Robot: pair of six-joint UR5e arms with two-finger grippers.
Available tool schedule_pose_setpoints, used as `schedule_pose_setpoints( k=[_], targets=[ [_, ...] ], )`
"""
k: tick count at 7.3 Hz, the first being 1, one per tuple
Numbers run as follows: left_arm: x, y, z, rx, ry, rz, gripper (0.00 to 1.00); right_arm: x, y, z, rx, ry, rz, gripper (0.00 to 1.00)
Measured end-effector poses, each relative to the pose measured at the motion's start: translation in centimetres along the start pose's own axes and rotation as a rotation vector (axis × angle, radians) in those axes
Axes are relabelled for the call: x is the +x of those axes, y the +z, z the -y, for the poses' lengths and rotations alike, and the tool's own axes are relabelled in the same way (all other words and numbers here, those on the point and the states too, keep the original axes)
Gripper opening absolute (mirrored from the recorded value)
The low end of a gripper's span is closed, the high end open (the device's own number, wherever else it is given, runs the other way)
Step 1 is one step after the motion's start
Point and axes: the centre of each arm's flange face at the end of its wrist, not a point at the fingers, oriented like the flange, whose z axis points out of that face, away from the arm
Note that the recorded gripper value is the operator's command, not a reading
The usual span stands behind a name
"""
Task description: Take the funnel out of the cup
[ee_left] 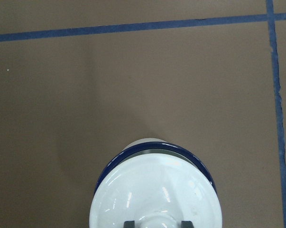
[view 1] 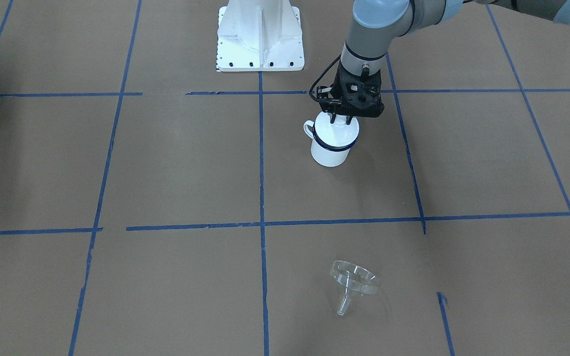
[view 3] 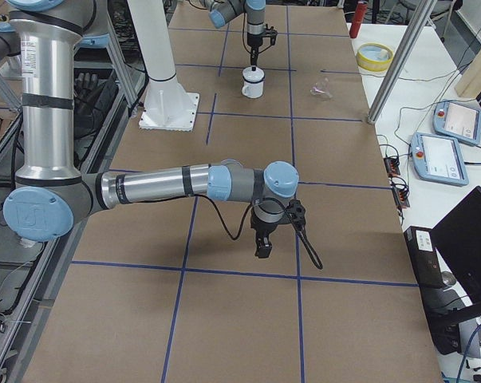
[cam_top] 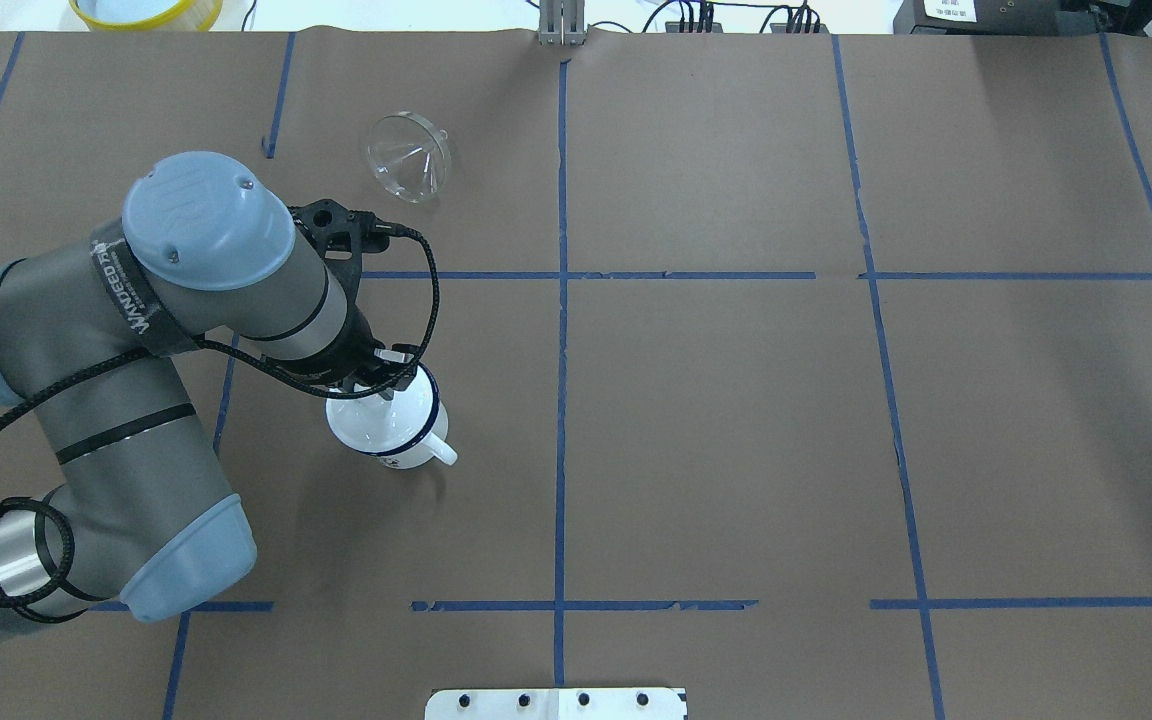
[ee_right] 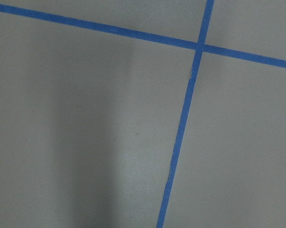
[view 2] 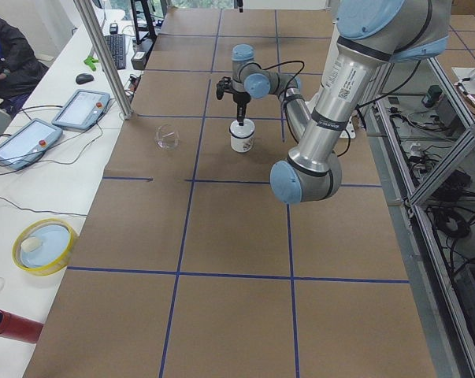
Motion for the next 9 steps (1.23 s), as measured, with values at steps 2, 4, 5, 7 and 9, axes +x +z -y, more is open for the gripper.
schedule_pose_setpoints(
  k=[2, 4, 5, 7, 9],
  targets=[
    [0.00, 0.43, 0.19, 0.001, 0.001, -0.001, 0.00, -0.03, -0.03, 0.01, 0.001, -0.001, 0.000, 1.00],
    [-0.08, 0.51, 0.22, 0.001, 0.001, -0.001, 0.08, -0.05, -0.06, 0.03, 0.001, -0.001, 0.000, 1.00],
    [-0.10, 0.54, 0.23, 0.001, 0.002, 0.000, 0.38, -0.04, -0.05, 0.02, 0.001, -0.001, 0.000, 1.00],
    [-0.16, 0.54, 0.25, 0.001, 0.004, 0.000, 0.65, -0.02, -0.02, 0.01, 0.001, -0.001, 0.000, 1.00],
    [-0.23, 0.58, 0.25, 0.001, 0.005, 0.002, 1.00, -0.04, -0.05, 0.03, 0.001, -0.001, 0.000, 1.00]
  ],
)
